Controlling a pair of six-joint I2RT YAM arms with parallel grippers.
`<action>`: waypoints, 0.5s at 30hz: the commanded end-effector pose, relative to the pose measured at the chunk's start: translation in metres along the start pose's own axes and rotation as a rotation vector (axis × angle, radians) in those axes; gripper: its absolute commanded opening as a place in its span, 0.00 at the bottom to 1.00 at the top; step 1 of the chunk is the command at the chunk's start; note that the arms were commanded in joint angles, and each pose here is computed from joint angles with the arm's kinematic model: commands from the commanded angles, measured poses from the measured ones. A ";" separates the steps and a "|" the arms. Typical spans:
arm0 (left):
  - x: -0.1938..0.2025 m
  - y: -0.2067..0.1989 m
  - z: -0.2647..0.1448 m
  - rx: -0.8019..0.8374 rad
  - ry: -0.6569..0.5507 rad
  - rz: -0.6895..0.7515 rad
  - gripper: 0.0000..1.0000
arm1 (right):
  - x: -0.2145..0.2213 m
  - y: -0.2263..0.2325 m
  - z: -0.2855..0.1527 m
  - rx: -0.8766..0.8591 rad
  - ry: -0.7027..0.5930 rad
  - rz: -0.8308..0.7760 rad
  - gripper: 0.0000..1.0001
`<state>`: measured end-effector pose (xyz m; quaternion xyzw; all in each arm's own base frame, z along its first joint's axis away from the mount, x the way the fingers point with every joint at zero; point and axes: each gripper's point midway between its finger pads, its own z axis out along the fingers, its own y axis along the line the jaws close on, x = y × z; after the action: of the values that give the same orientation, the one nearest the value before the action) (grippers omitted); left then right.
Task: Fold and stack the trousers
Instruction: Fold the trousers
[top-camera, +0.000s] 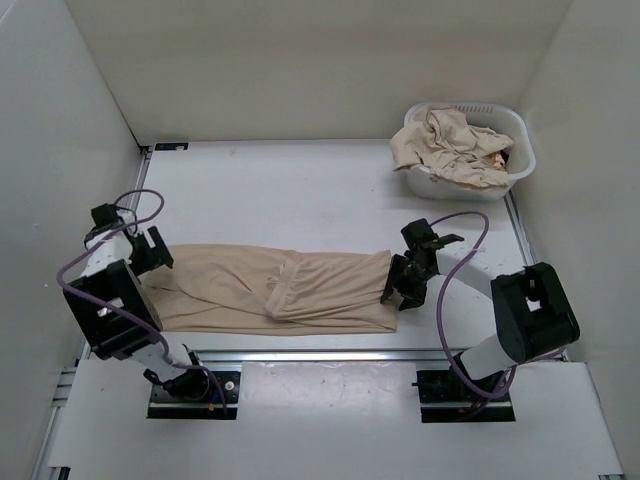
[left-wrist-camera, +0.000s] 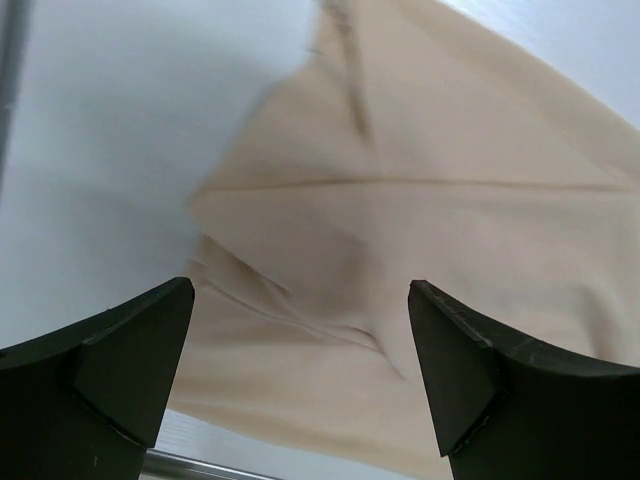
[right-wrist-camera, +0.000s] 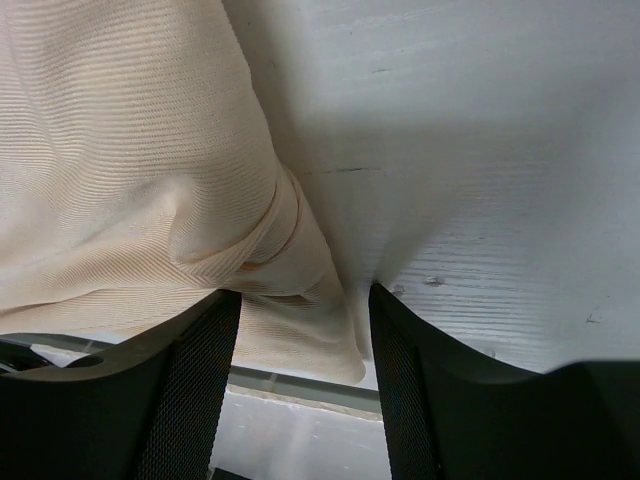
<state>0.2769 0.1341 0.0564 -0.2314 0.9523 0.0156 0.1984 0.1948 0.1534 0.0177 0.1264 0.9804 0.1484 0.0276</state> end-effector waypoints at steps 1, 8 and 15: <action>-0.009 0.027 0.016 -0.041 -0.019 -0.066 1.00 | -0.002 -0.003 0.001 0.037 0.001 0.011 0.60; -0.012 0.021 0.031 0.052 -0.010 -0.096 0.90 | 0.006 -0.009 0.001 0.084 0.057 0.027 0.60; -0.014 0.028 0.028 0.043 -0.025 -0.114 0.14 | -0.001 -0.007 -0.002 0.101 0.045 0.026 0.60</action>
<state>0.2752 0.1615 0.0179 -0.2822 0.9427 -0.0126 0.1777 0.1939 0.1512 0.0167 0.1364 0.9828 0.1246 0.0004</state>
